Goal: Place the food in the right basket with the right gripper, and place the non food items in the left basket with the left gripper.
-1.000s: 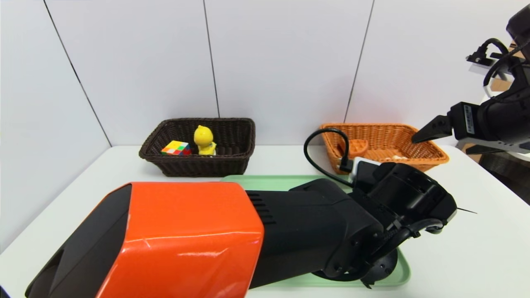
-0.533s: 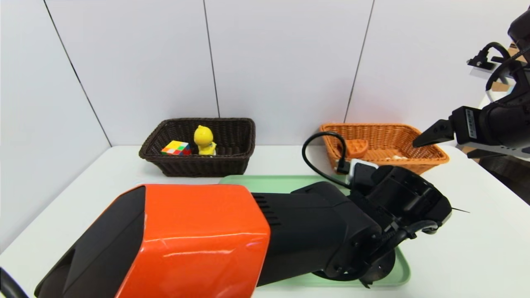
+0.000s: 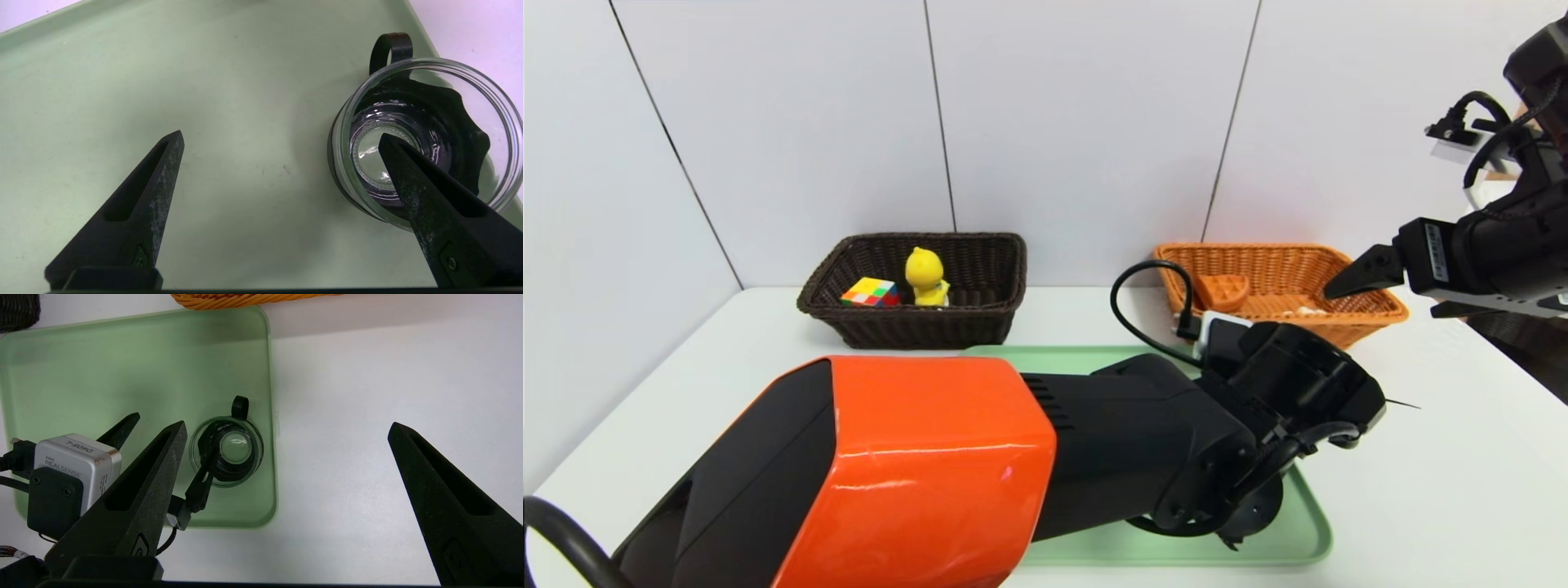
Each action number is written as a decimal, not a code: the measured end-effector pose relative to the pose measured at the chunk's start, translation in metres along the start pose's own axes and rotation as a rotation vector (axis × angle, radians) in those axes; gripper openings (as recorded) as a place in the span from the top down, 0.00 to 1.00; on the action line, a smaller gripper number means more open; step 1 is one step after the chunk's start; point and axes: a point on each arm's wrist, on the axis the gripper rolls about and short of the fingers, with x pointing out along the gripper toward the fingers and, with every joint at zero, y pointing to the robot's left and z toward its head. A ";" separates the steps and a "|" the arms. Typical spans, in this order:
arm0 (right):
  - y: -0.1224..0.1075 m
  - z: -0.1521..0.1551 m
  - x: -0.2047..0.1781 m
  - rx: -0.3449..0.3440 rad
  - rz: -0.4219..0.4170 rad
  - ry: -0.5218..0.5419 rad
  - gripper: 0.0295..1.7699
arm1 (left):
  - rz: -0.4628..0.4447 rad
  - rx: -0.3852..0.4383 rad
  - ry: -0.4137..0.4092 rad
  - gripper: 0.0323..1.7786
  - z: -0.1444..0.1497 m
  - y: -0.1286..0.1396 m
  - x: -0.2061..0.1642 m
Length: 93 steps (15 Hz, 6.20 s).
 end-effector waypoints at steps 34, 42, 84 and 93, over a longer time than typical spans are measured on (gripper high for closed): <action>0.001 -0.003 0.007 -0.002 -0.006 0.027 0.04 | -0.030 0.022 0.024 0.97 -0.001 0.006 0.015; 0.002 -0.004 0.005 0.000 -0.001 0.024 0.04 | -0.030 0.000 -0.005 0.97 0.021 0.020 -0.009; 0.015 -0.005 0.003 -0.004 0.050 -0.006 0.04 | 0.306 -0.196 -0.165 0.20 0.132 0.276 -0.063; 0.032 -0.024 -0.014 -0.079 0.124 -0.002 0.04 | 0.324 -0.307 -0.076 0.09 0.102 0.288 -0.186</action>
